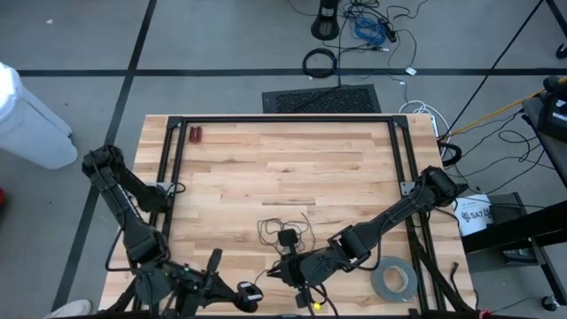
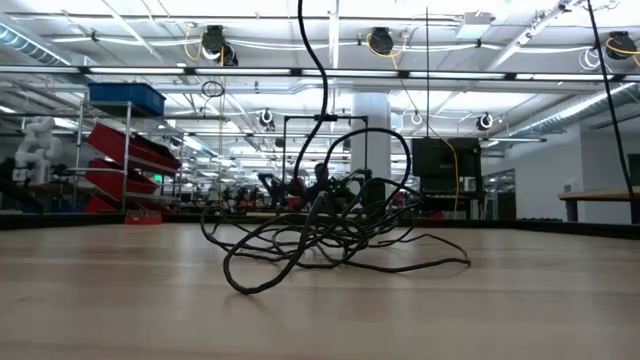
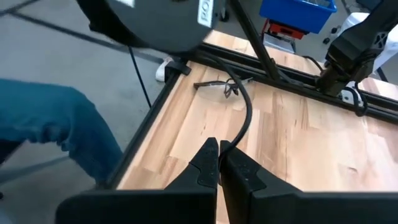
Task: Coil cords
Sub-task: Coil the black wire on the spool
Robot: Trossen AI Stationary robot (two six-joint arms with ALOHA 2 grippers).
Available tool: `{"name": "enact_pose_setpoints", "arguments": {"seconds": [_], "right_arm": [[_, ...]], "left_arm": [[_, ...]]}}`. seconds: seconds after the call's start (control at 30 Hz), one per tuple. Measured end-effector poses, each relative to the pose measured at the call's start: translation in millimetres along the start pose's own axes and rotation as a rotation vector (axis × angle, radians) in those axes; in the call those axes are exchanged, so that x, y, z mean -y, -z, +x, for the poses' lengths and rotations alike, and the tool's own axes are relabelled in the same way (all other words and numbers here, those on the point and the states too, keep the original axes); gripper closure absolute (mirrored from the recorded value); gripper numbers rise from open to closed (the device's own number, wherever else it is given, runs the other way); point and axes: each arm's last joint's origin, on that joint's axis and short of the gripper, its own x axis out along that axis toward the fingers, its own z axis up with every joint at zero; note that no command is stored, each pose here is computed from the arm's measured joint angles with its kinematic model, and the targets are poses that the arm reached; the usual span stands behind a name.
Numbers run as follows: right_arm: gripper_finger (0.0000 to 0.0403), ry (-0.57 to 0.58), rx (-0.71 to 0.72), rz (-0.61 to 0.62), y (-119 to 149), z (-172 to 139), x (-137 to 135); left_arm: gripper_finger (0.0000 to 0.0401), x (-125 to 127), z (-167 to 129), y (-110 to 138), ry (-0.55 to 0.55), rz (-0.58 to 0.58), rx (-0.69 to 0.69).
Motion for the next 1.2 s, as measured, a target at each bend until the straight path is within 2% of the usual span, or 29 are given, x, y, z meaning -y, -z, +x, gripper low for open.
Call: {"name": "enact_pose_setpoints", "arguments": {"seconds": [0.17, 0.33, 0.5, 0.8, 0.9, 1.03, 1.2], "right_arm": [[0.0403, 0.016, -0.039, -0.062, 3, 2, 9], [0.0403, 0.013, -0.018, -0.107, 0, 5, 21], [0.0403, 0.029, -0.008, -0.149, -1, 7, 28], [0.0403, 0.048, 0.020, -0.186, -4, 7, 34], [0.0403, 0.050, 0.028, -0.194, -6, 5, 34], [0.0403, 0.045, 0.031, -0.190, -7, 4, 34], [0.0403, 0.033, 0.036, -0.176, -7, 4, 32]], "left_arm": [[0.0401, -6, 4, 1, 0.040, 0.040, 0.023], [0.0401, -20, 12, 3, 0.011, 0.089, 0.036], [0.0401, -32, 19, 9, 0.026, 0.120, 0.033], [0.0401, -38, 24, 12, 0.159, 0.085, 0.090], [0.0401, -40, 24, 13, 0.168, 0.038, 0.085], [0.0401, -41, 25, 13, 0.243, -0.031, 0.112], [0.0401, -42, 27, 13, 0.259, -0.044, 0.126]]}}
